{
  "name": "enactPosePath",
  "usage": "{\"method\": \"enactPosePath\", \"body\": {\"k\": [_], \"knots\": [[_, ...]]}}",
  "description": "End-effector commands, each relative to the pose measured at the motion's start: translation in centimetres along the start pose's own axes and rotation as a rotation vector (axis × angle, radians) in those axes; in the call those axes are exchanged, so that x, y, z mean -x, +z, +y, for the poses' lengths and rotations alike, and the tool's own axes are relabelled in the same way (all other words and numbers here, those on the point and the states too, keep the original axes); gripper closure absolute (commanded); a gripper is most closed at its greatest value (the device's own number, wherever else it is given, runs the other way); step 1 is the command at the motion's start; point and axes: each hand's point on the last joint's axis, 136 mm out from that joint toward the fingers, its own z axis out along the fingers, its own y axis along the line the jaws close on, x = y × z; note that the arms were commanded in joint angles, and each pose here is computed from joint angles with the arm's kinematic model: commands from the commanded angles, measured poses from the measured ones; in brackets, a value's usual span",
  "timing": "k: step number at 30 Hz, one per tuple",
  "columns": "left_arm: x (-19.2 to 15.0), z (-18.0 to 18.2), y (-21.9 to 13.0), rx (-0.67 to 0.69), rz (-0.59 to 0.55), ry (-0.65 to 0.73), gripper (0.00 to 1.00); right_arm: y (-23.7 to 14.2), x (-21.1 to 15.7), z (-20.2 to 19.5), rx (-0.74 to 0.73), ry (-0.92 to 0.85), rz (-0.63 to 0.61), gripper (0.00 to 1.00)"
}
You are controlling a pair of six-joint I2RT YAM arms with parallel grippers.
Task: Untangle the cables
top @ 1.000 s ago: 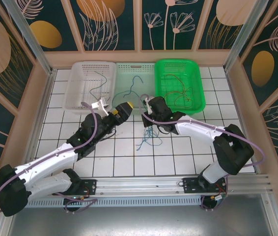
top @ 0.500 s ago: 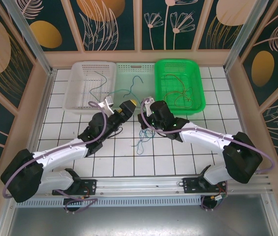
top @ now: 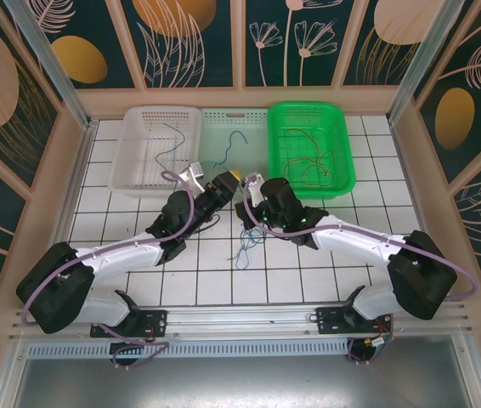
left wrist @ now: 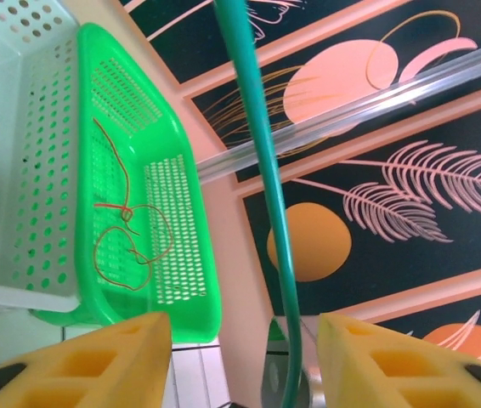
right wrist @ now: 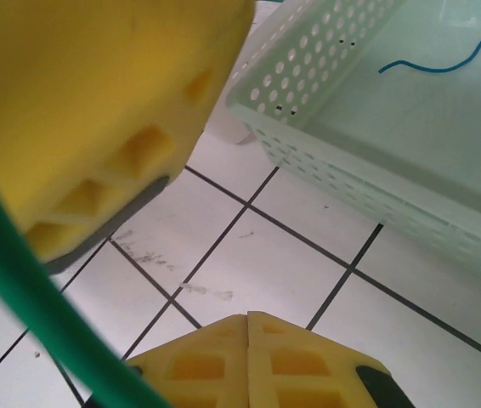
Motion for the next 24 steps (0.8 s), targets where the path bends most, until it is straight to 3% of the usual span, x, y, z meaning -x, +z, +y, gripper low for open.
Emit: {"method": "enactPosePath", "body": {"k": [1, 7, 11, 13, 17, 24], "knots": [[0.8, -3.3, 0.7, -0.096, -0.019, 0.037, 0.65, -1.1, 0.3, 1.6, 0.072, -0.037, -0.027, 1.00], [1.0, -4.5, 1.1, -0.124, -0.019, 0.089, 1.00, -1.8, -0.7, 1.5, 0.085, -0.030, -0.004, 0.96], [1.2, -3.8, 0.6, -0.099, -0.037, 0.081, 1.00, -2.4, -2.1, 0.3, 0.055, -0.007, 0.025, 0.61], [1.5, -3.5, 0.3, -0.090, -0.053, 0.078, 1.00, -2.5, -3.4, -0.1, 0.063, -0.001, 0.069, 0.52], [1.9, -3.6, -0.1, -0.092, -0.071, 0.075, 1.00, -2.3, -5.1, 0.6, 0.126, 0.007, 0.120, 0.40], [2.3, -3.7, -0.1, -0.095, -0.093, 0.076, 1.00, -1.7, -4.8, 1.6, 0.191, 0.043, 0.100, 0.37]]}}
